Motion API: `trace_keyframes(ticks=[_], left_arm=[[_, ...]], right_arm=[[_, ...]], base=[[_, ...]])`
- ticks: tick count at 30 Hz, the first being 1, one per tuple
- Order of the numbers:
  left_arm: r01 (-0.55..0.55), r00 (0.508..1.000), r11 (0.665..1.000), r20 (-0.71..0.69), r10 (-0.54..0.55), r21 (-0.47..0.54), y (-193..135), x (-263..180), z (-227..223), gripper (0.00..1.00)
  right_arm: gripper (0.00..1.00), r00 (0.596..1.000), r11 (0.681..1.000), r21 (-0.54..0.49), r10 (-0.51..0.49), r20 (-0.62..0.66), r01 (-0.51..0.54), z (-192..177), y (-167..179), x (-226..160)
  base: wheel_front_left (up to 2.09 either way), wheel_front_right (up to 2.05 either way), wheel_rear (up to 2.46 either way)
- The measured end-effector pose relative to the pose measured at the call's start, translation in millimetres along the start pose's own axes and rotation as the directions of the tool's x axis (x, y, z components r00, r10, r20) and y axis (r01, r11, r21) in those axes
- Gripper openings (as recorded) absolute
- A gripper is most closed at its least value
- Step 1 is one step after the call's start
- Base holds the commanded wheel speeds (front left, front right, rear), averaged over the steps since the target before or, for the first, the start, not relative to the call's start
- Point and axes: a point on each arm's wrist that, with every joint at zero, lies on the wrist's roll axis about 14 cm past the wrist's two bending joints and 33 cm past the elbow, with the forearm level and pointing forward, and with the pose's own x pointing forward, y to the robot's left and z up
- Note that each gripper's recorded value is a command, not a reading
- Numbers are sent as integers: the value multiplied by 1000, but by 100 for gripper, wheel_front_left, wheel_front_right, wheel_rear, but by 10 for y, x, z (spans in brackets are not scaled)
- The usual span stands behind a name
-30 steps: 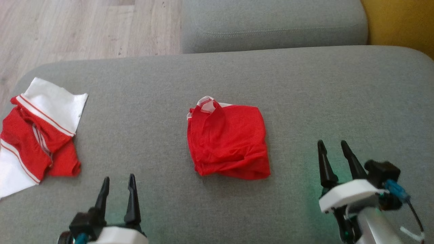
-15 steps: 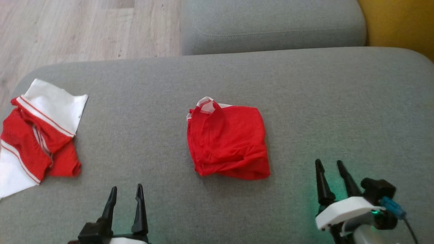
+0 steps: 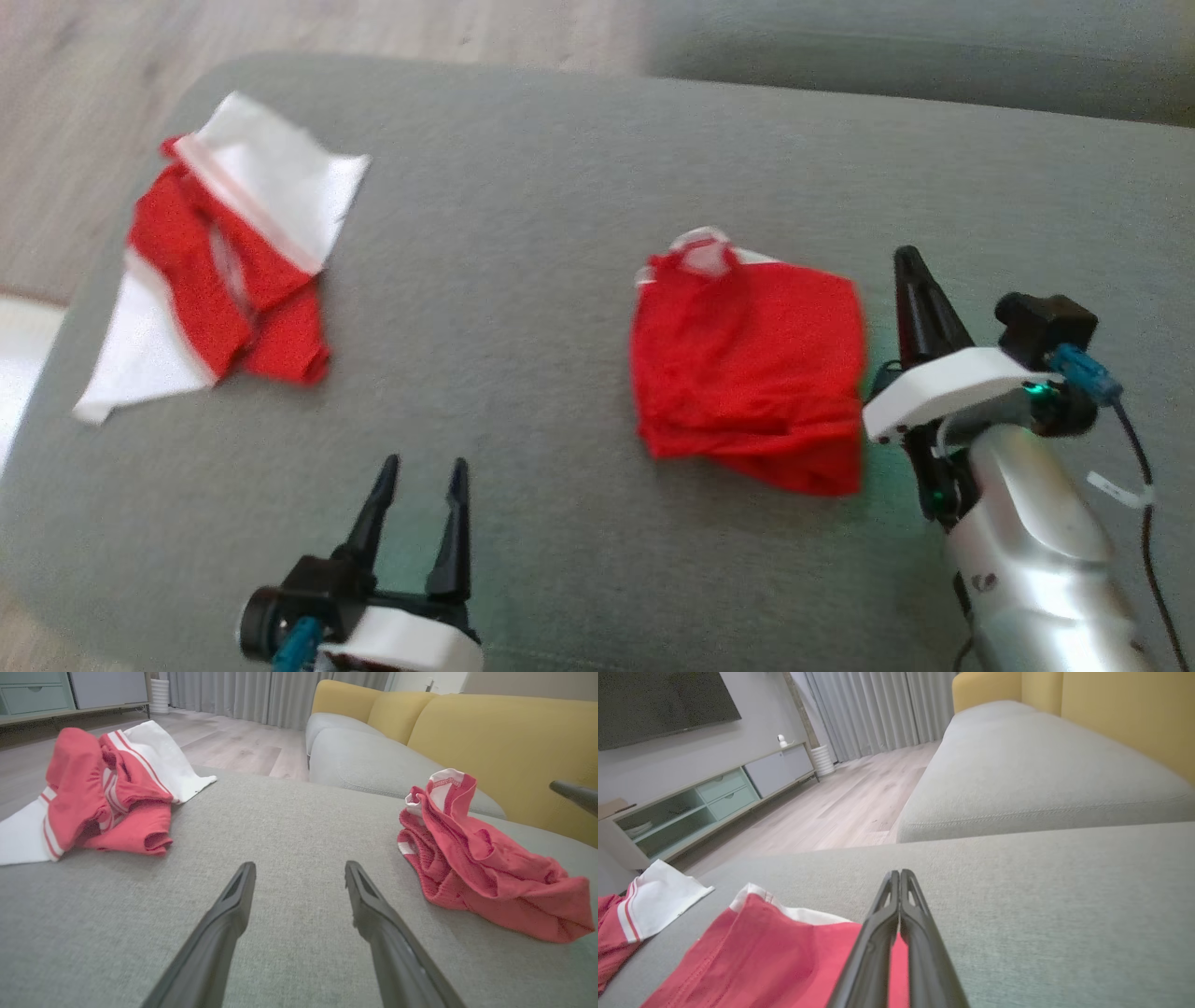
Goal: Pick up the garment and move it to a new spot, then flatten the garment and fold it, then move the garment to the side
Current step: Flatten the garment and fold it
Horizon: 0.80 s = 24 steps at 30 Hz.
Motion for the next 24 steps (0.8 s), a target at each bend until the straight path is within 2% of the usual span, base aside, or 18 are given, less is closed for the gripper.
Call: trace_keyframes(ticks=[7, 10, 17, 24], left_arm=[[-108, 994, 994, -14, 107, -23, 285, -112, -27, 100], [-148, 989, 989, -22, 147, -21, 402, -158, -39, 100], [-198, 980, 980, -42, 197, -27, 518, -246, -79, 100], [-202, 979, 979, -46, 200, -34, 505, -267, -85, 100]], right_arm=[[0, 992, 999, 32, 12, -129, -8, -528, 90, 285], [0, 985, 998, 28, 59, -161, -55, -694, 243, 405], [0, 966, 983, 39, 181, -182, -177, -881, 671, 610], [0, 948, 962, 40, 271, -167, -268, -868, 957, 641]], base=[[0, 0, 0], [0, 0, 0], [0, 0, 0], [0, 0, 0]])
